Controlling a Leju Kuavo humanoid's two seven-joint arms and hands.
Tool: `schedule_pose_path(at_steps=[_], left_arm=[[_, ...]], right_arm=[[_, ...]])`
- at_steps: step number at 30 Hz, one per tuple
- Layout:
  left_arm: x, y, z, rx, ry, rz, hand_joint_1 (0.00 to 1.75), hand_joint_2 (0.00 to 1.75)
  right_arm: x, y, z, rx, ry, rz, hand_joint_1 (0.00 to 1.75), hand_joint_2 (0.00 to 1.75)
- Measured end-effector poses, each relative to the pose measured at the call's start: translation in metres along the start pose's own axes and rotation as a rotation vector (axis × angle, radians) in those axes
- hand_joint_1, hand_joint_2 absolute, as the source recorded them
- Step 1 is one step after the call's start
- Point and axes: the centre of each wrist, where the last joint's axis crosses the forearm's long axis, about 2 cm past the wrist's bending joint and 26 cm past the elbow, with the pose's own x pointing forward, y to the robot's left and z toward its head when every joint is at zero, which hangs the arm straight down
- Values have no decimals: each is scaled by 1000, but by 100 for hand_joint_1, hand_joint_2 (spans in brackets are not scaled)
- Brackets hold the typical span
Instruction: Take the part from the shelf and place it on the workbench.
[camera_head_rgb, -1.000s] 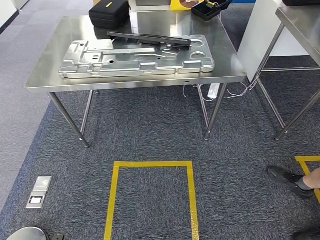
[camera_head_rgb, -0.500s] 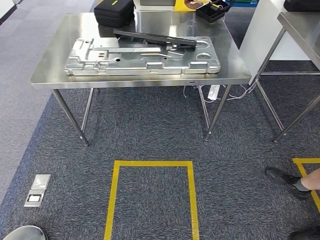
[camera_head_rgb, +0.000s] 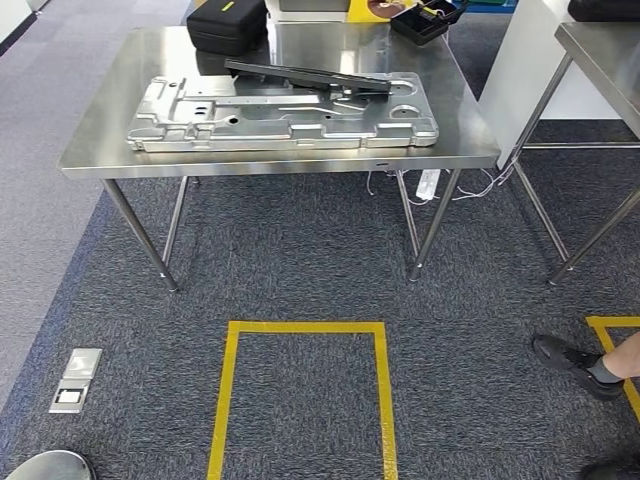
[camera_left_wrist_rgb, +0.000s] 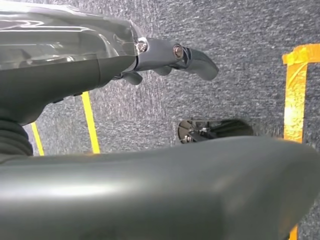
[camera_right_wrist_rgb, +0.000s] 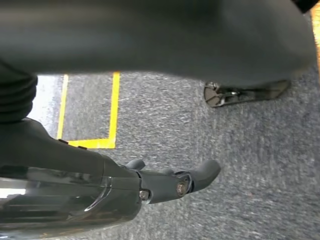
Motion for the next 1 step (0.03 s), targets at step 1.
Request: schedule_pose_path(at_steps=[1], left_arm=[[0,0,0,-2,1,-1,0,0]], right_arm=[[-1,0,0,1,1,0,0,0]])
